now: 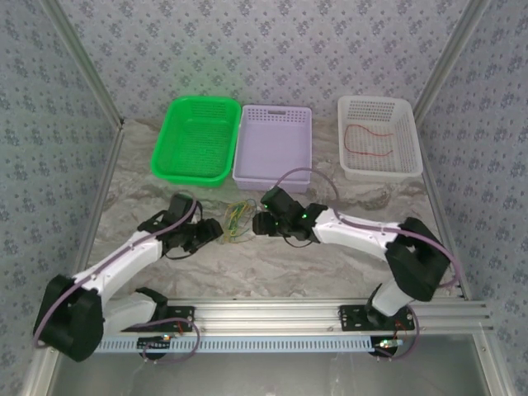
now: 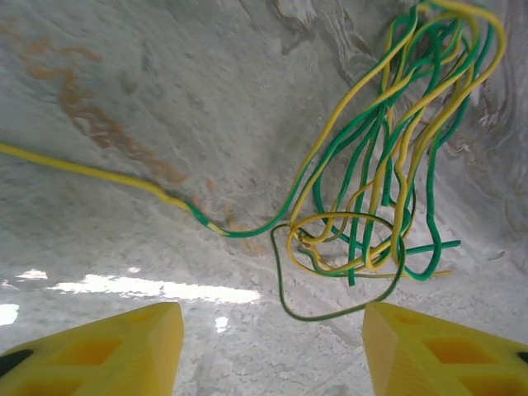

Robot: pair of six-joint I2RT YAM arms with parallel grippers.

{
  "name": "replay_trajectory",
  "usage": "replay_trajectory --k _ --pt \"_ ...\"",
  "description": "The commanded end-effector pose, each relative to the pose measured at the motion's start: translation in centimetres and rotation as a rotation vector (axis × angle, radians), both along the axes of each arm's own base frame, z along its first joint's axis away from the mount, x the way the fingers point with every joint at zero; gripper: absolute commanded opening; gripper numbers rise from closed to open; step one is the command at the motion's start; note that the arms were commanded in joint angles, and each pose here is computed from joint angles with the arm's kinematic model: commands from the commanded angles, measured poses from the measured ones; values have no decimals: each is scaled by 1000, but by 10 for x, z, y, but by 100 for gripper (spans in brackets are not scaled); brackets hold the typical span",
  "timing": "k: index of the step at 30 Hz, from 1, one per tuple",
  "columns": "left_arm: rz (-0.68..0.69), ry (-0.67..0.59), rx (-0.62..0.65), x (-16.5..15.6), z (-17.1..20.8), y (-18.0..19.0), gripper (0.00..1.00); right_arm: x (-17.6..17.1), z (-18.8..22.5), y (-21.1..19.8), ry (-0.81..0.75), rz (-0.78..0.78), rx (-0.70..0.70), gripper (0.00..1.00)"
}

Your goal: Untangle the cables

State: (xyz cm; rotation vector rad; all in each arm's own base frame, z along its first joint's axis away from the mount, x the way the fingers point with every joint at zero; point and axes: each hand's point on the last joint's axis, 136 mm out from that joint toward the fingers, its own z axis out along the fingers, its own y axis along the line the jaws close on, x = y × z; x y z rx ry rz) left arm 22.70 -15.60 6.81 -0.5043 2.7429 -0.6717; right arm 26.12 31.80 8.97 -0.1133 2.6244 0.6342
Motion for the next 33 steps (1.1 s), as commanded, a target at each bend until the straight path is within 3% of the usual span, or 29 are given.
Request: replay_trajectory --k 1,7,11,14,20,22,25,27,29,33 --pt "-67 -95 20 28 20 -23 63 21 10 28 39 -85 132 55" --pt "-68 -79 103 46 -7 -31 60 54 5 43 36 -188 155 56" --pt "-66 -61 106 50 -25 -34 51 75 -11 51 75 -238 147 55" --pt "-71 -51 100 51 -38 -38 40 80 -28 55 104 -258 147 54" --pt "-83 -72 77 45 -45 -43 0 77 -56 57 140 -297 131 52" --pt "-87 -96 67 43 -40 -44 0 80 -60 58 135 -298 139 50" --pt "-89 -138 51 37 -30 -40 0 84 -58 63 124 -283 154 39" --pt "-88 -172 39 33 -21 -36 0 85 -53 64 107 -282 166 17" --pt "-84 -203 30 29 -12 -32 0 86 -42 59 74 -293 194 1" --pt "-56 -268 3 24 12 -22 0 81 -11 38 -11 -316 253 0"
